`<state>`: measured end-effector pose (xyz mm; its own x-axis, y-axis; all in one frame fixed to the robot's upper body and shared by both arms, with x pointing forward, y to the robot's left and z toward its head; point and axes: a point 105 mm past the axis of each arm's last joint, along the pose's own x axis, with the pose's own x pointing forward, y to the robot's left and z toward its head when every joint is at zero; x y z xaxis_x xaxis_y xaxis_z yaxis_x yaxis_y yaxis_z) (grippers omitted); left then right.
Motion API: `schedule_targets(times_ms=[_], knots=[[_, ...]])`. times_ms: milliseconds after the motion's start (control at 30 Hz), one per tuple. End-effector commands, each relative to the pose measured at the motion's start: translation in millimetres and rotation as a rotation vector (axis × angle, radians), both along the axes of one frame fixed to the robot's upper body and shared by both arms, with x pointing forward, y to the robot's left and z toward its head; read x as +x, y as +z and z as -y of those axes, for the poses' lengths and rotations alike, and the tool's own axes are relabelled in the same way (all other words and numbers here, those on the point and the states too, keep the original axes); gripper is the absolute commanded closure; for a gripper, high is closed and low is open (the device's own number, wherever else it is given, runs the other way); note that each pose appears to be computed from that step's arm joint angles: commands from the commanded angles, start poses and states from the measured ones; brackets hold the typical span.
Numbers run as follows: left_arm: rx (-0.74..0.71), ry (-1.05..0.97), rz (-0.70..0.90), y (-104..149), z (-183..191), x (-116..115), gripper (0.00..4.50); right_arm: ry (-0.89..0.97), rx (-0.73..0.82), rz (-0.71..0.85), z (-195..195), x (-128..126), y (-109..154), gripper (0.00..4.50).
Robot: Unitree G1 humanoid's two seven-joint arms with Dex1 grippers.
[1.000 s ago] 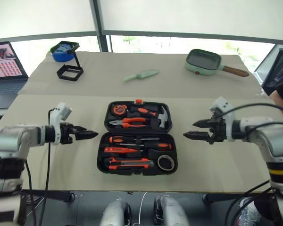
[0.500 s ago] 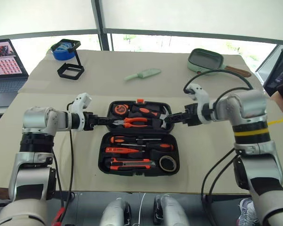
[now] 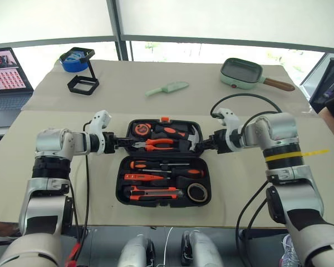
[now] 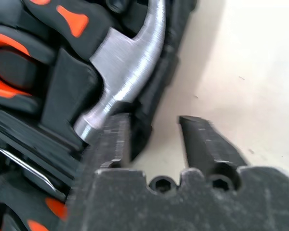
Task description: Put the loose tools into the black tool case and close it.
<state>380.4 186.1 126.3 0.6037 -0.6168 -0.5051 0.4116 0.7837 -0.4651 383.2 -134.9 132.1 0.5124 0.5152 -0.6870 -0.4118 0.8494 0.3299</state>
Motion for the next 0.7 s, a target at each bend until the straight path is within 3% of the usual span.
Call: schedule_targets(times_ms=[33, 133, 200, 300, 400, 433, 533, 600, 700], knots=[[-0.026, 0.03, 0.01, 1.5, -0.7, 4.0, 3.56, -0.074, -0.035, -0.01, 15.5, 4.0, -11.2, 4.33], [-0.078, 0.052, 0.073, 8.1, 0.9, 9.1, 4.48, -0.029, 0.086, 0.097, -0.1, 10.2, 4.1, 4.5], [-0.106, 0.069, 0.167, 18.0, -0.9, 12.8, 4.48, 0.008, 0.144, 0.206, -6.0, 13.5, 19.1, 4.5], [-0.064, 0.037, 0.448, 35.9, -7.7, 7.7, 4.48, 0.046, 0.155, 0.558, 3.5, 16.9, 54.0, 4.5], [-0.053, 0.038, 0.601, 39.1, -16.7, -4.7, 4.48, 0.071, 0.131, 0.73, 13.4, 5.8, 63.6, 4.5], [-0.041, 0.04, 0.627, 38.2, -18.6, -7.2, 4.48, 0.091, 0.112, 0.763, 14.5, 2.3, 63.2, 4.5], [-0.028, 0.029, 0.769, 41.2, -25.4, -23.9, 4.48, 0.391, -0.123, 1.16, 4.5, -31.7, 68.2, 4.5], [0.129, -0.064, 0.943, 40.0, -26.5, -39.4, 4.48, 0.449, -0.219, 1.273, 5.6, -43.1, 58.7, 4.5], [0.273, -0.155, 1.034, 17.8, -27.7, -60.3, 4.48, 0.507, -0.414, 1.362, 15.4, -48.9, 33.8, 4.5]])
